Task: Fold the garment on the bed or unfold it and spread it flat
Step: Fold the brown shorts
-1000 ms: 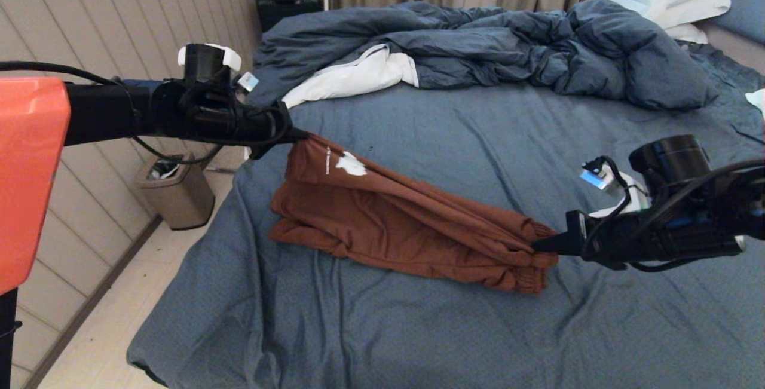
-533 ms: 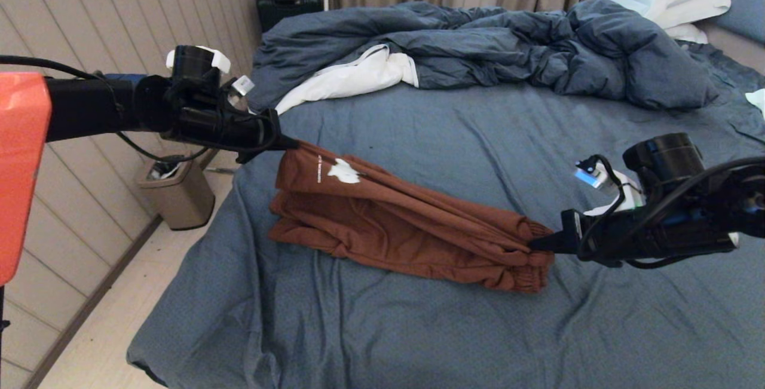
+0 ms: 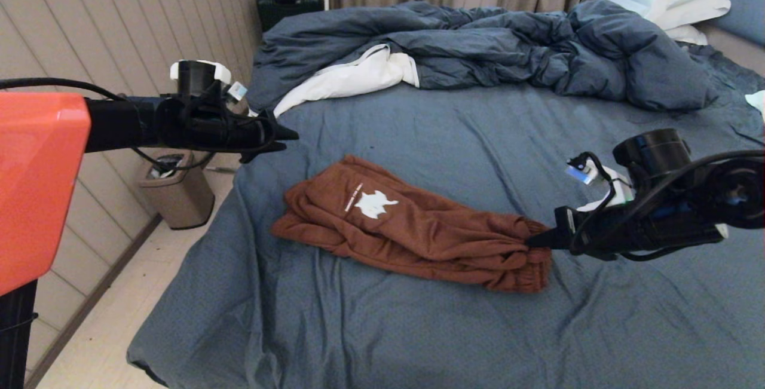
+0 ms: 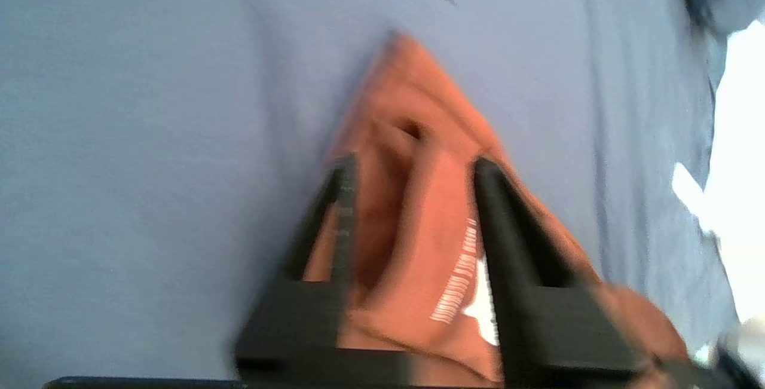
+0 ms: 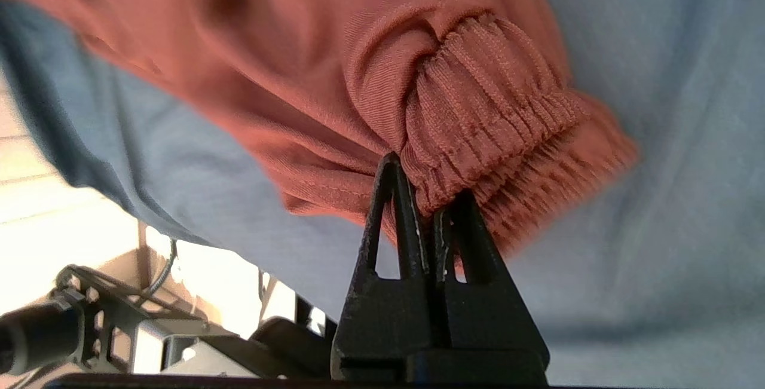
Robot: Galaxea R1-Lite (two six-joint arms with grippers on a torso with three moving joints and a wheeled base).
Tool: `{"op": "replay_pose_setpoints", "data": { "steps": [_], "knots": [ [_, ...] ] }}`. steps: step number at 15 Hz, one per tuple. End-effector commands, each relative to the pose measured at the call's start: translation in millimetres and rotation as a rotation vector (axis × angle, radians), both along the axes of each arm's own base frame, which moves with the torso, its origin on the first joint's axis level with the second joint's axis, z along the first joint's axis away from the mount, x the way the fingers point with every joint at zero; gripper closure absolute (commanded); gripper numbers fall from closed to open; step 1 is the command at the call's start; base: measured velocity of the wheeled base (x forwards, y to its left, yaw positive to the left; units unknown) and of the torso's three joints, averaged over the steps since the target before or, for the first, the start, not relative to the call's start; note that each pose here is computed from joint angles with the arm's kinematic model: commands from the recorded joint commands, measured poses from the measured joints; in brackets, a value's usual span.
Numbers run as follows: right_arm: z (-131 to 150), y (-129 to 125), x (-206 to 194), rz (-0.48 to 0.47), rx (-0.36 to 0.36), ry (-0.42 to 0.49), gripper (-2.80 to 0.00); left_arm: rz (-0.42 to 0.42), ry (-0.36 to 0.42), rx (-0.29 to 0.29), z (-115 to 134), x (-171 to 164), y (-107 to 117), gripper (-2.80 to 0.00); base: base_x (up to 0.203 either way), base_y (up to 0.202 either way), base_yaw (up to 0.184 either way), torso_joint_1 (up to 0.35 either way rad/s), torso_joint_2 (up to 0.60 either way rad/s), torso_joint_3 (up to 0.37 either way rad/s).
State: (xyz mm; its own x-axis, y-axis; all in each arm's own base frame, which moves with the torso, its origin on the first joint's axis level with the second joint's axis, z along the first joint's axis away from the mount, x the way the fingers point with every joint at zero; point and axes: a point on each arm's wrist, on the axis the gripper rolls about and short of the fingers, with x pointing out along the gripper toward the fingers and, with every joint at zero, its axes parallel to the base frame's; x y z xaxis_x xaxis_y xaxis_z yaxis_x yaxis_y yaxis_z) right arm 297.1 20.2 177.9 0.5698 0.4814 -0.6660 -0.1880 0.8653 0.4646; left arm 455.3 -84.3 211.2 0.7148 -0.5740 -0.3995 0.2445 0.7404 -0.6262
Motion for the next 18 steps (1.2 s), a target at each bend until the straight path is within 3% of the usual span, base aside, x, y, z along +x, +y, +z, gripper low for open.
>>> {"op": "replay_pose_setpoints", "data": {
  "steps": [1,3,13,14,15,18],
  "knots": [
    [3.4,-0.6,1.4,-0.002,0.007,-0.013,0.0,0.008,-0.014,-0.009,11.8,-6.8,6.7,-2.8,0.0,0.0,0.0,0.0,0.0,0.0],
    [6.0,-0.6,0.4,-0.003,0.009,-0.021,0.0,0.018,-0.014,-0.01,23.1,-17.9,15.0,-2.8,0.0,0.0,0.0,0.0,0.0,0.0],
    [8.1,9.0,-1.0,0.027,0.013,-0.025,0.0,-0.001,0.036,0.025,26.5,-61.7,21.5,-2.8,0.0,0.0,0.0,0.0,0.0,0.0],
    [9.0,9.4,-2.2,0.028,0.014,-0.026,0.0,-0.004,0.034,0.03,27.8,-66.1,22.0,-0.44,0.0,0.0,0.0,0.0,0.0,0.0],
    [9.3,10.6,-2.4,0.033,0.013,-0.029,0.0,-0.006,0.031,0.033,30.0,-70.8,22.2,0.0,0.0,0.0,0.0,0.0,0.0,0.0],
    [10.4,13.6,-4.0,0.044,0.013,-0.032,0.0,0.0,0.014,0.034,42.6,-90.8,25.4,0.0,0.0,0.0,0.0,0.0,0.0,0.0]
  ]
}}
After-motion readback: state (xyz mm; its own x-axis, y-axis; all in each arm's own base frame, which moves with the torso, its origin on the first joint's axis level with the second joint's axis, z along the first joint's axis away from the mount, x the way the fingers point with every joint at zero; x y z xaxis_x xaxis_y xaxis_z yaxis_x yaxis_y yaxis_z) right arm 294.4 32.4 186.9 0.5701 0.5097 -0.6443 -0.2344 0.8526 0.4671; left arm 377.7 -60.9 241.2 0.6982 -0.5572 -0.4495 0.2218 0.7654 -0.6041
